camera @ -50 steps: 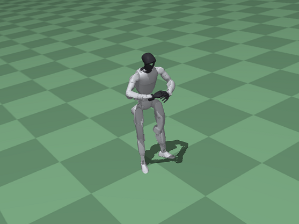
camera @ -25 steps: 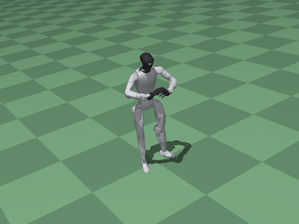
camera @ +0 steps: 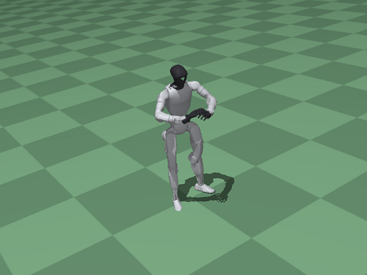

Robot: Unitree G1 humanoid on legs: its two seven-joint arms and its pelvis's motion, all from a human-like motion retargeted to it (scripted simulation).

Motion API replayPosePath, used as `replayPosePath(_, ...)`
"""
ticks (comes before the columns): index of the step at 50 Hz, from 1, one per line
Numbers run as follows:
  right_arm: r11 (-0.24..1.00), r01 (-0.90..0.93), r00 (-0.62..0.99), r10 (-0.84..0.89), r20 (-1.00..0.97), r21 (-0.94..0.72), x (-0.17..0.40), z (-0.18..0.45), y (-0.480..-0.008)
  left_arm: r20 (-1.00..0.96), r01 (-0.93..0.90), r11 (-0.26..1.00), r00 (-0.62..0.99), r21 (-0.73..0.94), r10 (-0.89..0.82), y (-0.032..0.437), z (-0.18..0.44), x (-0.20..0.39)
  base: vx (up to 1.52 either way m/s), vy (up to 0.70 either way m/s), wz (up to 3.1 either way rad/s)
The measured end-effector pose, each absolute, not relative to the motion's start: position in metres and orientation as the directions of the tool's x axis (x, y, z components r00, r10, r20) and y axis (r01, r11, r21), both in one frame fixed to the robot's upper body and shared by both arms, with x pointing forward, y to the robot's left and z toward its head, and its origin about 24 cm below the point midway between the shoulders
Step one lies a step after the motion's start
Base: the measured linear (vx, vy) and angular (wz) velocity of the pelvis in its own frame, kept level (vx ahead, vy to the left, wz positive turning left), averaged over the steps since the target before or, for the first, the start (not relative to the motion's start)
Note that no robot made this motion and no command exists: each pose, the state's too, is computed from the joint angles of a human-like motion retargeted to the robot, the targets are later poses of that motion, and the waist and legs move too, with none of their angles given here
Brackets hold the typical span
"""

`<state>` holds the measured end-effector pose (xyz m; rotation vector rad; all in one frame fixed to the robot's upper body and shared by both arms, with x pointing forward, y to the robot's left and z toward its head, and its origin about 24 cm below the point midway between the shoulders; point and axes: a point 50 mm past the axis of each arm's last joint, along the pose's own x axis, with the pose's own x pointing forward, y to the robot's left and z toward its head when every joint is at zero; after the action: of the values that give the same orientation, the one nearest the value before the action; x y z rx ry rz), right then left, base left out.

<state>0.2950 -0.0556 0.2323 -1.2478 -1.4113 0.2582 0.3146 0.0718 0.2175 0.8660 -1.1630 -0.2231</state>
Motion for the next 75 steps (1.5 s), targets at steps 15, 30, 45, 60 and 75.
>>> replayPosePath(15, 0.145, 0.282, 0.464, 0.845, 0.267, -0.948, 0.31, 0.146, -0.061, 0.411, -0.065, 0.505, 0.673, 0.861, -0.614, 0.07, 0.118, 0.325, -0.02, -0.03, -0.13)
replayPosePath(30, 0.301, 0.595, 0.407, 0.687, 0.602, -0.746, 0.349, 0.237, -0.052, 0.583, -0.471, 0.355, 0.551, 0.808, -0.597, 0.074, 0.22, 0.371, -0.04, 0.01, 0.01)
replayPosePath(45, 0.41, 0.396, 0.347, 0.762, 0.548, -0.821, 0.284, 0.181, -0.062, 0.588, -0.208, 0.571, 0.5, 0.794, -0.635, 0.076, 0.164, 0.301, 0.01, -0.02, -0.07)
replayPosePath(60, 0.474, 0.243, 0.804, 0.389, 0.449, -0.847, 0.375, 0.18, -0.085, 0.404, -0.103, 0.801, 0.897, 0.589, -0.182, 0.066, 0.167, 0.393, -0.01, 0.04, 0.12)
replayPosePath(75, 0.931, 0.136, 0.989, -0.148, 0.01, 0.339, 0.359, 0.111, -0.147, -0.306, -0.475, 0.504, 0.871, -0.722, 0.384, 0.198, 0.039, 0.345, 0.03, 0.0, -0.01)
